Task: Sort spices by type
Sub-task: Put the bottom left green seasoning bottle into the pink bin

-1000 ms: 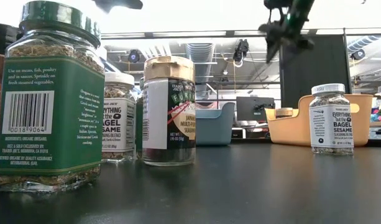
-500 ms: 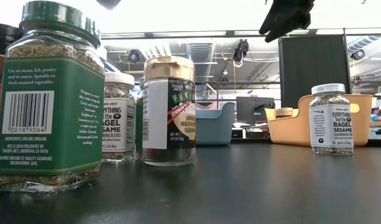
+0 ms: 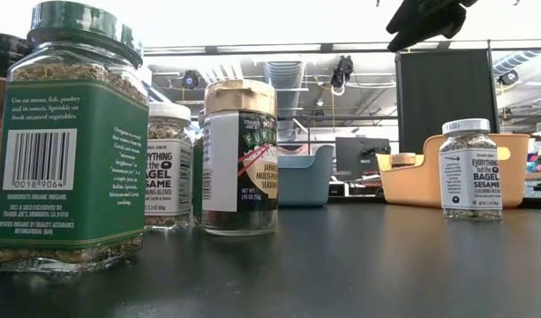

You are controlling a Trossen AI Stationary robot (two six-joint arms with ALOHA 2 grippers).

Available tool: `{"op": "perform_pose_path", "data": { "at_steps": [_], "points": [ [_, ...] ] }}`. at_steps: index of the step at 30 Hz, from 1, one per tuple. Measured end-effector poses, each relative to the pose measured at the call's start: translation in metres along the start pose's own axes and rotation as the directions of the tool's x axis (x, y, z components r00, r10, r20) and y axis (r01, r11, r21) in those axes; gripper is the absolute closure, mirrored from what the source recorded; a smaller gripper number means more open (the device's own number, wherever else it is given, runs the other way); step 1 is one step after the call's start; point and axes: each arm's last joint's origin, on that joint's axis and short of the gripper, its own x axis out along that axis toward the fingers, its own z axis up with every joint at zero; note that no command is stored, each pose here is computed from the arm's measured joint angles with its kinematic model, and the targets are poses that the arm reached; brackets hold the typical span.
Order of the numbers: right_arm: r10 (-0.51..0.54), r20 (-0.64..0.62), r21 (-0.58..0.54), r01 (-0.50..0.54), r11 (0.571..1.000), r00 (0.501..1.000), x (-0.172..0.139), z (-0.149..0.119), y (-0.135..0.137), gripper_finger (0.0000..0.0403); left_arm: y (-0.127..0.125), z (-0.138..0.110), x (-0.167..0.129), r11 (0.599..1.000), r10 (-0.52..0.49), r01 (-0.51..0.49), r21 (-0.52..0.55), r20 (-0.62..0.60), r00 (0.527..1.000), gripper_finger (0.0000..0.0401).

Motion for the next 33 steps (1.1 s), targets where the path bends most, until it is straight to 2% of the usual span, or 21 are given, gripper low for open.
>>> {"op": "perform_pose_path", "data": {
  "at_steps": [8,12,16,20,24,29,33],
  "points": [
    [0.007,-0.003,-0.009,-0.007,1.0,1.0,-0.001,-0.002,0.002,0.0162,-0.02,0.002,0.022,0.999,0.009,-0.002,0.036,-0.18,0.984,0.0401],
    [0.006,-0.002,-0.013,-0.006,1.0,1.0,-0.001,-0.002,0.002,0.0168,-0.024,0.001,0.029,0.998,-0.01,0.022,0.055,-0.211,0.977,0.0394],
    [0.005,-0.004,-0.015,-0.005,1.0,1.0,0.0,-0.003,0.002,0.0169,-0.027,0.0,0.033,0.997,-0.046,0.058,0.048,-0.225,0.973,0.0365],
    [-0.002,-0.007,-0.022,0.002,1.0,1.0,0.002,-0.005,0.002,0.0163,-0.031,0.0,0.038,0.995,-0.091,0.095,0.005,-0.237,0.967,0.0314],
    [-0.006,-0.01,-0.025,0.006,1.0,1.0,0.003,-0.005,0.003,0.0153,-0.034,-0.002,0.045,0.995,-0.097,0.091,-0.035,-0.253,0.962,0.0242],
    [-0.007,-0.01,-0.026,0.007,1.0,1.0,0.003,-0.005,0.003,0.0142,-0.037,-0.004,0.051,0.996,-0.09,0.083,-0.039,-0.266,0.96,0.0146],
    [-0.007,-0.01,-0.026,0.007,1.0,1.0,0.003,-0.005,0.003,0.0135,-0.038,-0.003,0.051,0.995,-0.102,0.099,-0.026,-0.252,0.962,0.0093]
  ]
}}
